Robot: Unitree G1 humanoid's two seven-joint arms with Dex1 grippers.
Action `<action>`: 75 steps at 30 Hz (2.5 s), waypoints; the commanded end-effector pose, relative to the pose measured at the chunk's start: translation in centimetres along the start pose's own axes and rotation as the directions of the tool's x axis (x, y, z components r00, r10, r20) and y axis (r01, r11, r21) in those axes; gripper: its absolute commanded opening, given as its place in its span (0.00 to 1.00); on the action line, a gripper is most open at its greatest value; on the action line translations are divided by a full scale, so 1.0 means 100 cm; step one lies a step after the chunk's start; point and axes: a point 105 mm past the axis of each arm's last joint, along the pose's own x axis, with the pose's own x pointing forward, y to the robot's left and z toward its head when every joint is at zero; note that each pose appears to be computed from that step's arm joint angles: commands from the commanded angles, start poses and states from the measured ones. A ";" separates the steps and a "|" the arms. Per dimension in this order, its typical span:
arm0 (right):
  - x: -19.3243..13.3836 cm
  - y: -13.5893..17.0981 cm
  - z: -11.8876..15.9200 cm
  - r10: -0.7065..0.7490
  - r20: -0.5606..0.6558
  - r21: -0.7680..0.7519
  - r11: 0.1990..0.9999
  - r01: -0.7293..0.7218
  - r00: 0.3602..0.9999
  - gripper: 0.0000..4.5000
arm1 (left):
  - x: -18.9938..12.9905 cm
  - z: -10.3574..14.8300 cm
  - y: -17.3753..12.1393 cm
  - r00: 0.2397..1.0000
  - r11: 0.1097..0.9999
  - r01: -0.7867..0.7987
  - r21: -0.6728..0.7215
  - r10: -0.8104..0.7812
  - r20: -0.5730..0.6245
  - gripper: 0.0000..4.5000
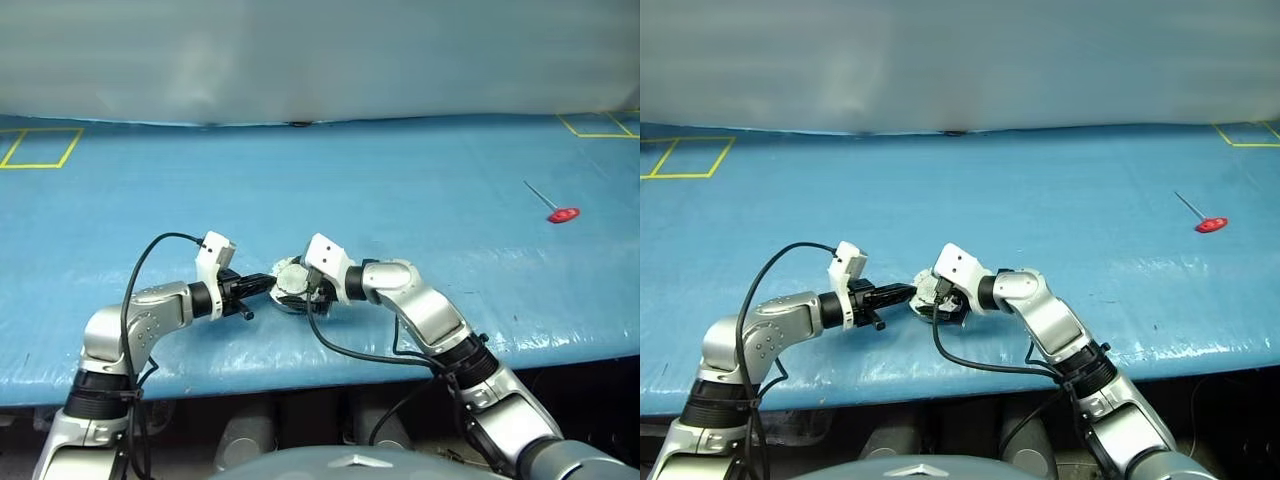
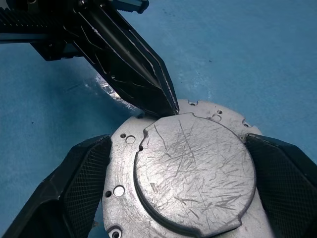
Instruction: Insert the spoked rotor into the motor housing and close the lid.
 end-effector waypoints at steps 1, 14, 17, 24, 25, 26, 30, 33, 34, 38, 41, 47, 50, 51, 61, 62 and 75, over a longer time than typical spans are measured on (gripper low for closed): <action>-0.004 0.000 -0.021 -0.008 -0.065 0.068 0.998 0.012 0.998 0.99 | 0.006 -0.016 -0.002 0.998 0.999 0.012 -0.032 -0.014 -0.063 0.00; -0.033 -0.009 -0.025 -0.090 -0.069 0.095 0.991 0.097 0.994 0.99 | 0.006 -0.017 -0.003 0.997 0.999 0.031 -0.022 -0.033 -0.073 0.00; -0.044 -0.007 -0.025 -0.092 -0.072 0.106 0.989 0.100 0.993 0.99 | 0.006 -0.018 -0.003 0.996 0.999 0.037 -0.018 -0.039 -0.079 0.00; -0.072 0.001 -0.026 -0.049 -0.081 0.182 0.981 0.063 0.995 0.99 | 0.007 -0.018 -0.003 0.996 0.999 0.042 -0.013 -0.043 -0.079 0.00; -0.077 0.000 -0.027 -0.052 -0.082 0.197 0.978 0.067 0.995 0.99 | 0.007 -0.018 -0.004 0.996 0.999 0.044 -0.012 -0.045 -0.078 0.00; -0.080 -0.001 -0.027 -0.059 -0.080 0.211 0.975 0.075 0.995 0.99 | 0.007 -0.018 -0.004 0.996 0.999 0.046 -0.012 -0.047 -0.078 0.00; -0.086 -0.011 -0.023 -0.138 -0.033 0.320 0.937 0.142 0.990 0.99 | 0.007 -0.018 -0.005 0.996 0.999 0.051 -0.011 -0.051 -0.078 0.00; -0.084 -0.022 -0.021 -0.226 0.015 0.473 0.860 0.193 0.974 0.99 | 0.007 -0.018 -0.005 0.996 0.999 0.053 -0.011 -0.053 -0.078 0.00; -0.082 -0.025 -0.021 -0.257 0.028 0.542 0.816 0.201 0.966 0.99 | 0.007 -0.018 -0.005 0.995 0.999 0.054 -0.010 -0.054 -0.078 0.00; -0.068 -0.025 -0.019 -0.295 0.081 0.770 0.625 0.128 0.952 0.99 | 0.007 -0.018 -0.006 0.995 0.998 0.055 -0.008 -0.056 -0.077 0.00; -0.062 -0.018 -0.017 -0.267 0.096 0.829 0.555 0.072 0.959 0.99 | 0.006 -0.018 -0.006 0.996 0.999 0.054 -0.008 -0.054 -0.076 0.00; -0.057 -0.011 -0.017 -0.229 0.163 0.918 0.391 -0.063 0.960 0.99 | 0.005 -0.018 -0.006 0.996 0.999 0.054 -0.006 -0.054 -0.072 0.00; -0.057 -0.010 -0.019 -0.222 0.185 0.938 0.330 -0.104 0.957 0.99 | 0.005 -0.018 -0.007 0.996 0.998 0.056 -0.005 -0.057 -0.072 0.00; -0.057 -0.008 -0.019 -0.215 0.196 0.942 0.311 -0.123 0.957 0.99 | 0.005 -0.018 -0.007 0.996 0.998 0.057 -0.004 -0.058 -0.072 0.00; -0.049 0.011 -0.029 -0.138 0.222 0.960 0.205 -0.192 0.965 0.99 | 0.006 -0.018 -0.008 0.996 0.998 0.062 0.000 -0.062 -0.070 0.00; -0.049 0.012 -0.029 -0.133 0.225 0.960 0.202 -0.196 0.965 0.99 | 0.006 -0.018 -0.008 0.996 0.998 0.062 0.001 -0.062 -0.071 0.00; -0.051 0.013 -0.038 -0.152 0.236 0.965 0.153 -0.213 0.960 0.91 | 0.007 -0.021 -0.007 0.995 0.998 0.066 0.001 -0.065 -0.076 0.00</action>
